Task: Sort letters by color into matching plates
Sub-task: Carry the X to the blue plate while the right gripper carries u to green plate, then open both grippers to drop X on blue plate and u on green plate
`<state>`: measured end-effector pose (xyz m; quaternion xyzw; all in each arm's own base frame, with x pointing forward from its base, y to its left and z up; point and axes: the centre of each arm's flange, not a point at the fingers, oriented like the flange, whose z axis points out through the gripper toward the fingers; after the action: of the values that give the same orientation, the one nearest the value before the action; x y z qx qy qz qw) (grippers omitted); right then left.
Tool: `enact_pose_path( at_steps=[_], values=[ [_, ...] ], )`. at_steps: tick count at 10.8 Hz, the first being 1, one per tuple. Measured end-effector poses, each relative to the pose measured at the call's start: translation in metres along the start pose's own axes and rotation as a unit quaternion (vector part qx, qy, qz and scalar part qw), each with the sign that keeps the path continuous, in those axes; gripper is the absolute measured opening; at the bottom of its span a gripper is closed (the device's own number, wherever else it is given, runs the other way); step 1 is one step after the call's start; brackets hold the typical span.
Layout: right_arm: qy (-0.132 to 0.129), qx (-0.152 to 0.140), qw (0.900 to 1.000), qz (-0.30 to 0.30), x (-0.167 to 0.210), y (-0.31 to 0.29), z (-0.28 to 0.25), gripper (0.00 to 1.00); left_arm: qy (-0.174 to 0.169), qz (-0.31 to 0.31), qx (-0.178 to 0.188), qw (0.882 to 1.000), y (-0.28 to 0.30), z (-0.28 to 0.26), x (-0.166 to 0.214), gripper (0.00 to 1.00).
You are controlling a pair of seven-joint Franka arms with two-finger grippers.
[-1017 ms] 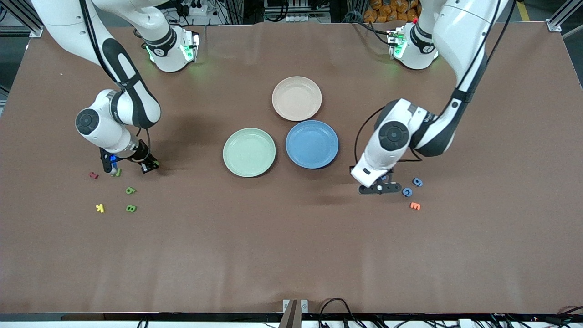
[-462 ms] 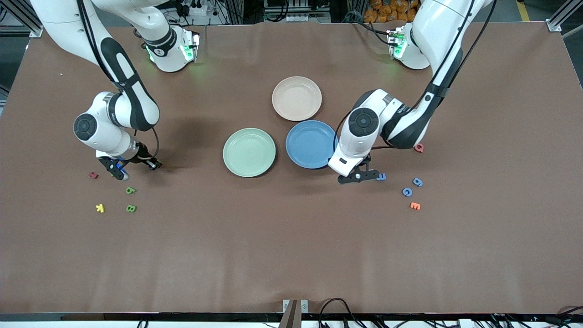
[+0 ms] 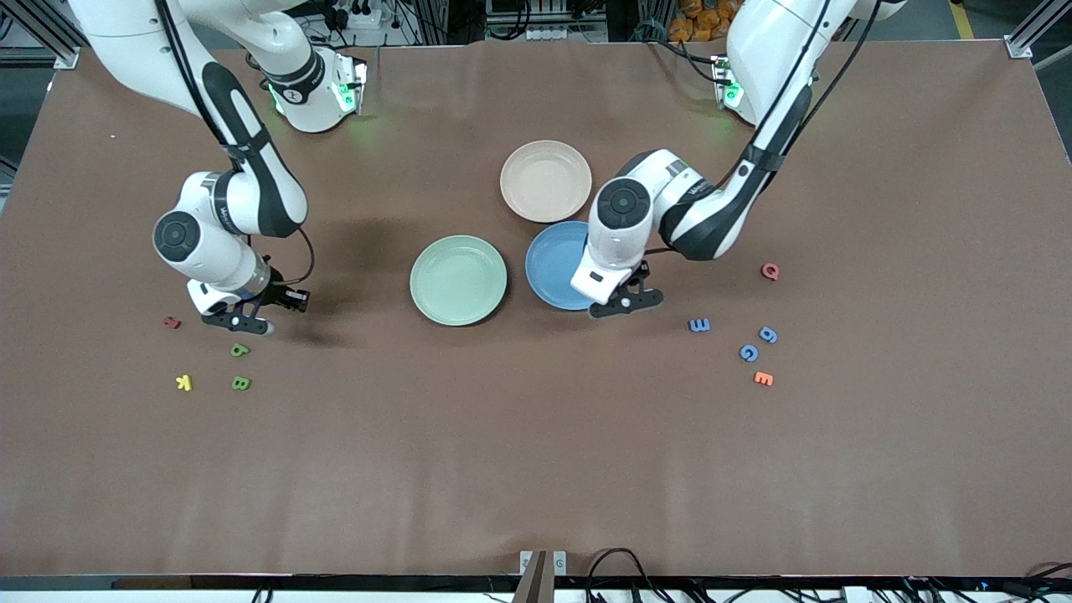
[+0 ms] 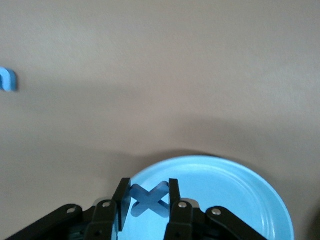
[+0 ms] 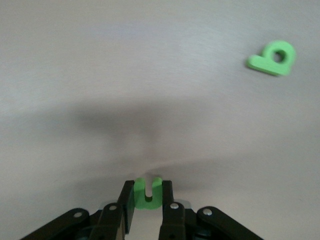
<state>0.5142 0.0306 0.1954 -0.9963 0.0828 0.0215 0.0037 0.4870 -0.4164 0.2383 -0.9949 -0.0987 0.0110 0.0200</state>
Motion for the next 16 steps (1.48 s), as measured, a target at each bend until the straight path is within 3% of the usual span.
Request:
enact_pose_path(
  at_steps=[4, 5, 8, 13, 14, 16],
  values=[
    [0.024, -0.031, 0.99, -0.137, -0.007, -0.076, -0.014, 0.26, -0.008, -0.023, 0.007, 1.0, 0.029, 0.016, -0.039, 0.35],
    [0.018, -0.033, 0.987, -0.154, -0.011, -0.094, -0.016, 0.26, -0.01, -0.027, 0.009, 1.0, 0.032, 0.021, -0.042, 0.35],
    [-0.023, -0.047, 0.983, -0.174, -0.018, -0.153, -0.042, 0.26, -0.011, -0.04, 0.011, 0.999, 0.032, 0.025, -0.04, 0.35],
    [-0.015, -0.048, 0.978, -0.201, -0.059, -0.246, -0.06, 0.26, -0.011, -0.056, 0.011, 0.998, 0.032, 0.026, -0.04, 0.35],
    [-0.014, -0.049, 0.978, -0.202, -0.066, -0.259, -0.059, 0.26, -0.013, -0.059, 0.01, 0.998, 0.033, 0.026, -0.04, 0.38],
    [-0.013, -0.052, 0.977, -0.207, -0.079, -0.28, -0.053, 0.26, -0.014, -0.062, 0.01, 0.998, 0.032, 0.026, -0.04, 0.61]
  ],
)
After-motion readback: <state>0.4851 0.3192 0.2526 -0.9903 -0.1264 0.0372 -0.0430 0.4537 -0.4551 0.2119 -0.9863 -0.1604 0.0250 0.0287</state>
